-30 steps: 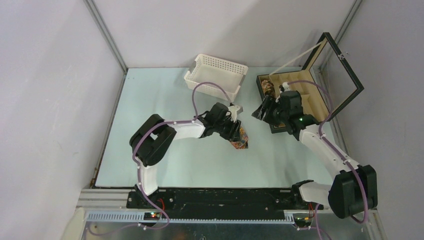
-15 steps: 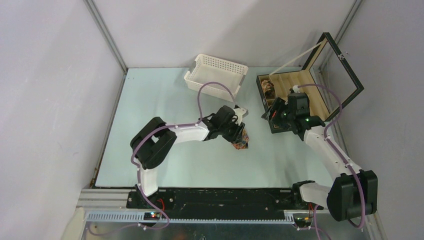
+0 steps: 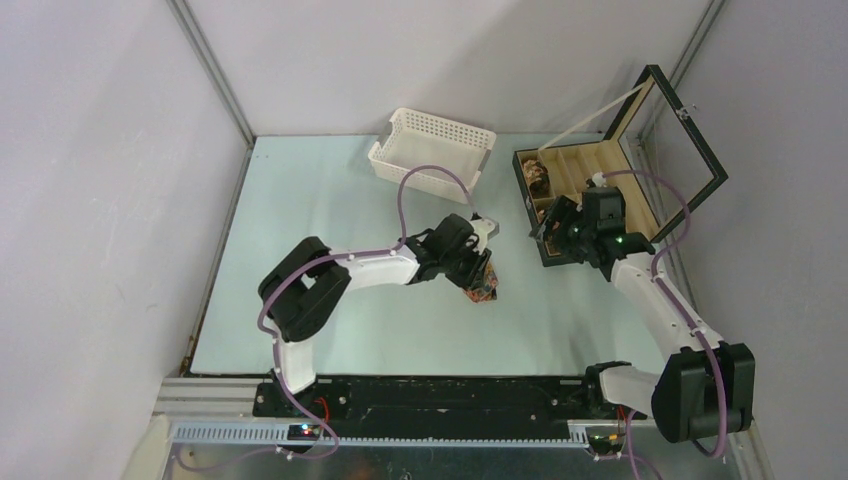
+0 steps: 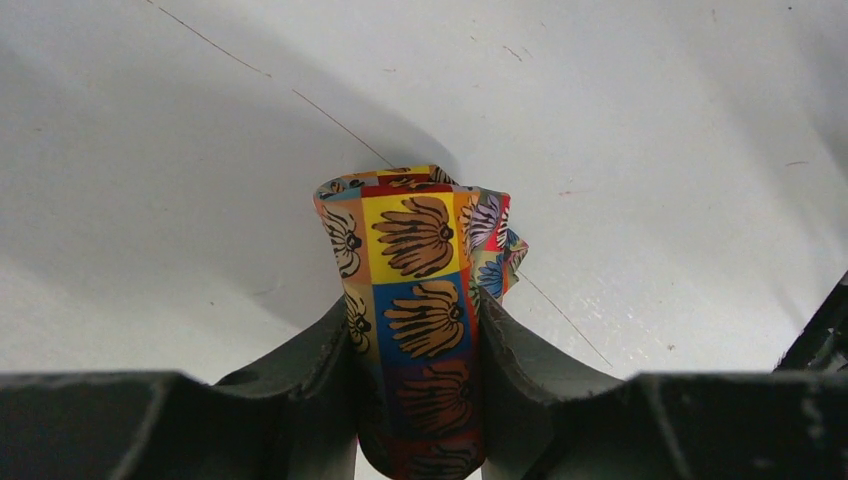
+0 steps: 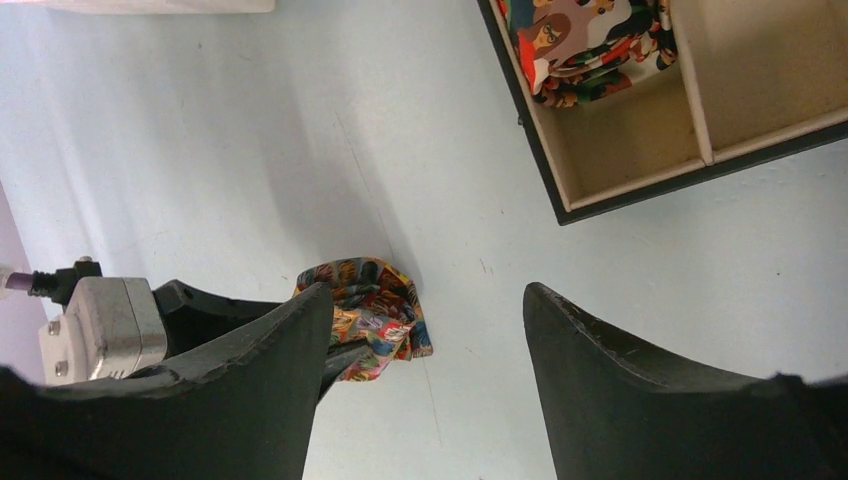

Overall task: Roll the ties
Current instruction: Pick up the tie at the center of the board.

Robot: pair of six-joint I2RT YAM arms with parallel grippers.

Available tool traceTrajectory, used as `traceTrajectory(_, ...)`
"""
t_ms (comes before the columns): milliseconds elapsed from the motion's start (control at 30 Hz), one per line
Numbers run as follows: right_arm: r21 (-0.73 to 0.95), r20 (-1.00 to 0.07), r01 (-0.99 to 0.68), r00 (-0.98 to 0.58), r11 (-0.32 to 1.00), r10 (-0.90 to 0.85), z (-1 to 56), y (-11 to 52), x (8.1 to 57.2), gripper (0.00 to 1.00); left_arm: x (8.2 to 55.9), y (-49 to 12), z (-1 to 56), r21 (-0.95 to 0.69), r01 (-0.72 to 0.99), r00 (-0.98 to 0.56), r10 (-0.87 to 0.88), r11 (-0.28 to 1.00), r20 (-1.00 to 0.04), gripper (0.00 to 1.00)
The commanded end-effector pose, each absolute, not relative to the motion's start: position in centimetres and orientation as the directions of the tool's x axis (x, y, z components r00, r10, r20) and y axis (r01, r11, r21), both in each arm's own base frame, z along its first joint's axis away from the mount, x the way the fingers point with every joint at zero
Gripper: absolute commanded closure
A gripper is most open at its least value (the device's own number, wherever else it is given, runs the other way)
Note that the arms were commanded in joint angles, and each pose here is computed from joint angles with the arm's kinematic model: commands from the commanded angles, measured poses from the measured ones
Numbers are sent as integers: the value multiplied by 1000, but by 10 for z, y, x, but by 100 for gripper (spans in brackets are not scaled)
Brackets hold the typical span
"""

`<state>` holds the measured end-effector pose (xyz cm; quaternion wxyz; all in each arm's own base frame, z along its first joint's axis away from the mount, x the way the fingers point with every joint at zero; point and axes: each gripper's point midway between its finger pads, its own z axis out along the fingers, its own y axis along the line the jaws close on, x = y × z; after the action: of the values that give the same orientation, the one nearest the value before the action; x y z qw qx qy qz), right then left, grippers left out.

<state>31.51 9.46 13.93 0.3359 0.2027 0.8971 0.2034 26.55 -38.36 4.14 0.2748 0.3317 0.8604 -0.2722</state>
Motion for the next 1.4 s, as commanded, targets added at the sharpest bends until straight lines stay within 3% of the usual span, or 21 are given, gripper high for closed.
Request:
traceTrajectory(0,489,-543,231,-674,841,501,141,86,320,27,253,-384,60,-297,743,-614,432,600,-661,100)
traceTrajectory(700,412,-513,254,-730,875,453,118,77,341,30,272,-359,86,-156,716,-577,451,680,-681,100)
traceTrajectory(933,271,-544,226,-766,936,343,116,76,370,45,274,-347,85,-140,695,-586,442,705,-679,100)
traceTrajectory(1100,125,-484,220,-838,967,253,89,75,380,52,277,-333,84,-142,669,-604,423,729,-676,100)
traceTrajectory(1367,18,-431,231,-876,973,216,58,67,376,44,276,-319,77,-142,649,-620,411,748,-669,100)
